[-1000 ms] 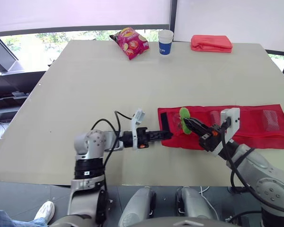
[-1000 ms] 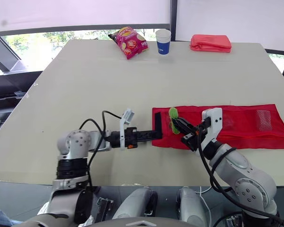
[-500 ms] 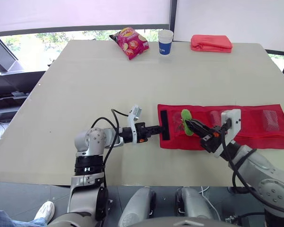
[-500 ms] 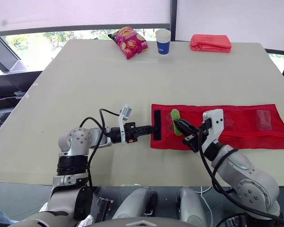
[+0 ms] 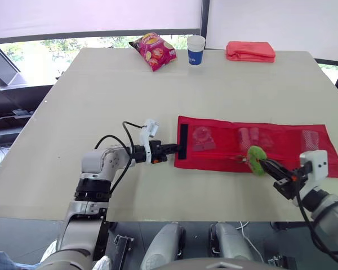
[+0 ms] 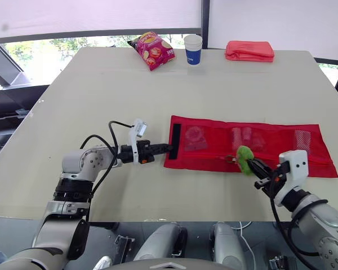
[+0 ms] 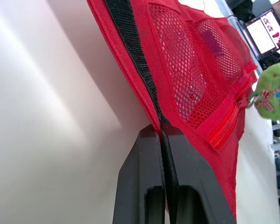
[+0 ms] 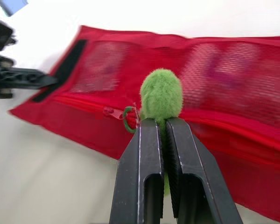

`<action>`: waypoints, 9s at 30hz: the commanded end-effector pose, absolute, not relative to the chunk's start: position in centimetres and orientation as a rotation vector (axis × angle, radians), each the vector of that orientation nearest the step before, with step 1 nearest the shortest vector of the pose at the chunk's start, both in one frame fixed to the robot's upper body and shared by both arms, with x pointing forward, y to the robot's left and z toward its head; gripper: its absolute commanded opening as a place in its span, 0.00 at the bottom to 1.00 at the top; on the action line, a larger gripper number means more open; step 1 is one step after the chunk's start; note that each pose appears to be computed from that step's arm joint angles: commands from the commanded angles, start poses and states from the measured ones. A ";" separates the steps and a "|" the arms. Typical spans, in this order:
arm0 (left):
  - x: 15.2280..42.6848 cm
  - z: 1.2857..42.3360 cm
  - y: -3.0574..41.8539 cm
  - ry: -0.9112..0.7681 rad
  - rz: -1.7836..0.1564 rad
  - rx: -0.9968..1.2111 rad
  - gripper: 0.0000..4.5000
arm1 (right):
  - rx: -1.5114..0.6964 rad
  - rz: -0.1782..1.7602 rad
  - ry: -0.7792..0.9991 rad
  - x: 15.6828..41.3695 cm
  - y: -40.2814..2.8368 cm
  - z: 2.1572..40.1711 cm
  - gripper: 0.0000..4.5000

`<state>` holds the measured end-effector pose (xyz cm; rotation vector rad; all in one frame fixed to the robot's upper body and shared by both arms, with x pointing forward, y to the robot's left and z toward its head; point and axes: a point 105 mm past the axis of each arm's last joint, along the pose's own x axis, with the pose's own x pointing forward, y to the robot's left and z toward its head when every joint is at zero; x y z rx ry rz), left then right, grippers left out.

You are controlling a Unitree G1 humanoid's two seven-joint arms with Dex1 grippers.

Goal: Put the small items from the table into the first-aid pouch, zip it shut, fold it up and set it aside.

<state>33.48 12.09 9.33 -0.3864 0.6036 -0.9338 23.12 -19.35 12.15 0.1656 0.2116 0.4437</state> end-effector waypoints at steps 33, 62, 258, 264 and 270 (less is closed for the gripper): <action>35.8 11.0 15.7 0.517 -0.875 -0.242 0.00 | -0.280 -0.640 0.254 20.5 -45.1 13.5 0.00; 35.8 10.9 15.9 0.517 -0.877 -0.232 0.00 | -0.017 -0.193 0.139 20.8 -38.2 15.5 0.97; 25.8 25.1 11.2 -0.095 -1.679 0.384 1.00 | -0.077 0.654 0.130 31.2 -22.4 17.4 0.99; 25.8 25.2 11.4 -0.097 -1.675 0.387 1.00 | 0.038 0.607 0.006 33.1 -23.5 16.8 0.88; 26.0 25.2 11.6 -0.095 -1.668 0.391 1.00 | -0.024 0.721 -0.071 33.5 -21.7 15.7 0.45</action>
